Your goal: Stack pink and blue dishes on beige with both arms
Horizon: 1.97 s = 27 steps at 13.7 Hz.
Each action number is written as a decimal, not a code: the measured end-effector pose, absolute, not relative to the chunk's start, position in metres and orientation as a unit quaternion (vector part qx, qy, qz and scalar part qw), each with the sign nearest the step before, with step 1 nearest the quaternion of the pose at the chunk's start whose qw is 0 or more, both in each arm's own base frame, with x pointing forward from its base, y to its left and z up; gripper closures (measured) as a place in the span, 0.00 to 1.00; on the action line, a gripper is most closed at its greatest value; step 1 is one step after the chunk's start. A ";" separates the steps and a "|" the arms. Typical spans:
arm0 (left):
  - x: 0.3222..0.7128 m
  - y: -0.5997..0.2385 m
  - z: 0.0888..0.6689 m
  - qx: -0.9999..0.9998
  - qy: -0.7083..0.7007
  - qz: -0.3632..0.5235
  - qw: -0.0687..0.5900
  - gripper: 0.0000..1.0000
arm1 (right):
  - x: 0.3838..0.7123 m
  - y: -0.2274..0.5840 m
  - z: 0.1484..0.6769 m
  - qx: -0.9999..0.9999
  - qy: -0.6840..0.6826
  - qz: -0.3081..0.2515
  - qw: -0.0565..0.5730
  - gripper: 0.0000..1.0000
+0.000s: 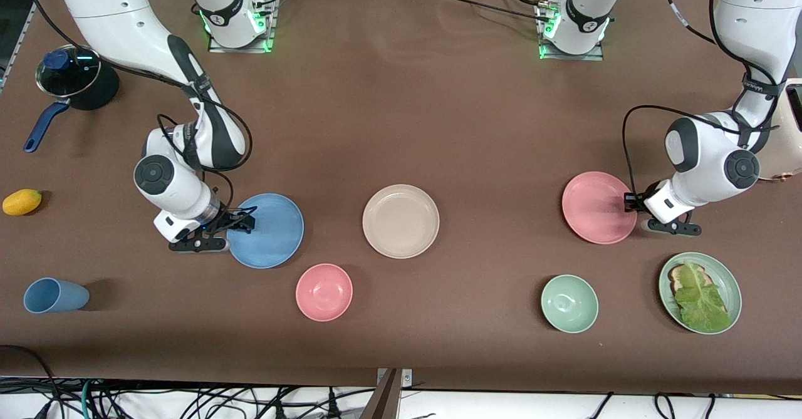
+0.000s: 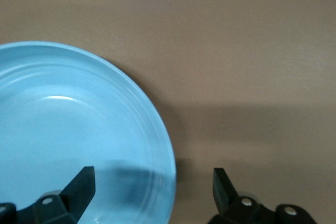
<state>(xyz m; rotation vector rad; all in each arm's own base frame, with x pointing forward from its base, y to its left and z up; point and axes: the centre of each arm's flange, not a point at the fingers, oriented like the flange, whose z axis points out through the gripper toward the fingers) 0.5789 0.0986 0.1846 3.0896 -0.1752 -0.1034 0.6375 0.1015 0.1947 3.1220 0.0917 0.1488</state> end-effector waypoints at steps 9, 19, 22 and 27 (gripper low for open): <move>0.627 -0.018 0.304 0.993 -0.048 -0.091 0.057 0.94 | 0.638 0.101 0.197 0.998 0.041 0.046 0.006 0.22; 0.636 -0.295 0.340 0.989 0.044 -0.099 0.105 0.94 | 0.631 0.102 0.208 0.999 0.043 0.021 0.009 0.39; 0.636 -0.358 0.301 0.986 0.061 -0.077 0.132 0.94 | 0.632 0.092 0.200 0.999 0.048 0.019 0.009 0.39; 0.626 -0.384 0.257 0.988 0.057 -0.080 0.120 0.94 | 0.633 0.075 0.192 0.999 0.048 0.016 0.009 0.65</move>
